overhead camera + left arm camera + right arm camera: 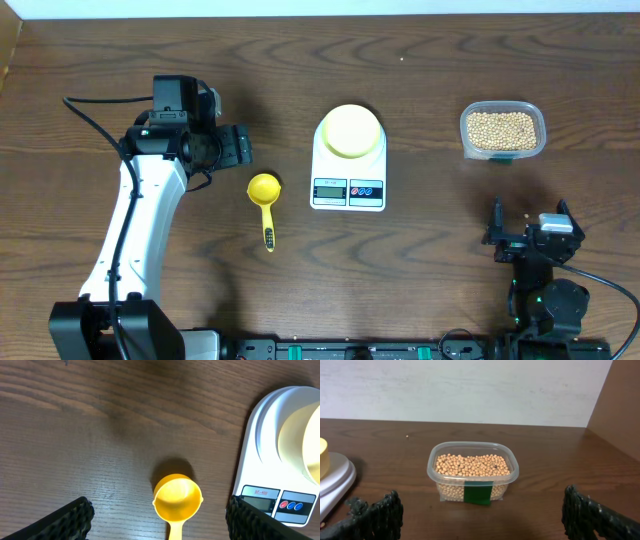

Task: Scoop item into bowl and weigh 50g on scale
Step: 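Move the left gripper forward over the yellow scoop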

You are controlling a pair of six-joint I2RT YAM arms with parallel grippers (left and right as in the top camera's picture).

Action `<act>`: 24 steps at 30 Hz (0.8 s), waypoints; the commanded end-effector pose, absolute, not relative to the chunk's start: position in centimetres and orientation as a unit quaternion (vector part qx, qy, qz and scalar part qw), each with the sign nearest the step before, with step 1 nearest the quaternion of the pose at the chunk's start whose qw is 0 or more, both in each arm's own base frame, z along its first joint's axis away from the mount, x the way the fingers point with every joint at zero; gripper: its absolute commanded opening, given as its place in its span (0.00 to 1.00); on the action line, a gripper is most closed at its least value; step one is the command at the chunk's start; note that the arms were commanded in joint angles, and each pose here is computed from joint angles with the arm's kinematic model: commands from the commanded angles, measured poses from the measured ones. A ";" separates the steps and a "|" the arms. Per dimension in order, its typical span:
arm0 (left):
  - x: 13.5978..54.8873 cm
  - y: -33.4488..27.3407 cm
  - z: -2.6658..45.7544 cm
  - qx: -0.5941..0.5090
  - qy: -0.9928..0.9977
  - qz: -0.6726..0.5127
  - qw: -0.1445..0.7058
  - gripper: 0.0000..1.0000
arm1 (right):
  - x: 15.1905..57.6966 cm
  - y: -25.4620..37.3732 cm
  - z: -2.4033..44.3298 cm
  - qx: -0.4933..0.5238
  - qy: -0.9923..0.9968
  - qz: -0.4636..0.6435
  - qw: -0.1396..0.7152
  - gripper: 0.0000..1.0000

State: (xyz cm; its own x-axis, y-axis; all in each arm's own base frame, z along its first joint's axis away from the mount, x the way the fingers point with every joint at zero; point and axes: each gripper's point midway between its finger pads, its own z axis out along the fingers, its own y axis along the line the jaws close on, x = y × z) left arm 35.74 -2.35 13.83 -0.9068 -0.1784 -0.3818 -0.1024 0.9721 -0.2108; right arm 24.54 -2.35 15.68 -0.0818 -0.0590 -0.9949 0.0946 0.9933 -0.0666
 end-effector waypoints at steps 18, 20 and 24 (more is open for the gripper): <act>36.6 -2.5 13.1 -0.039 0.975 -0.089 0.199 0.87 | 24.5 -2.2 15.6 0.013 0.734 -0.051 0.677 0.99; 36.5 -2.5 12.4 -0.040 0.978 -0.089 0.186 0.87 | 24.5 -2.2 15.6 0.013 0.734 -0.052 0.677 0.99; 36.4 -2.5 11.4 -0.041 0.981 -0.088 0.170 0.87 | 24.5 -2.2 15.6 0.013 0.734 -0.051 0.677 0.99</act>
State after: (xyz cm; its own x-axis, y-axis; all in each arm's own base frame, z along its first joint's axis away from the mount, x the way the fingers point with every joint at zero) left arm 35.95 -2.34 11.41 -0.9356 -0.1253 -0.3300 -0.0656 0.9803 -0.1863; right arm 24.54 -2.35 15.68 -0.0818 -0.0590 -0.9949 0.0946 0.9933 -0.0666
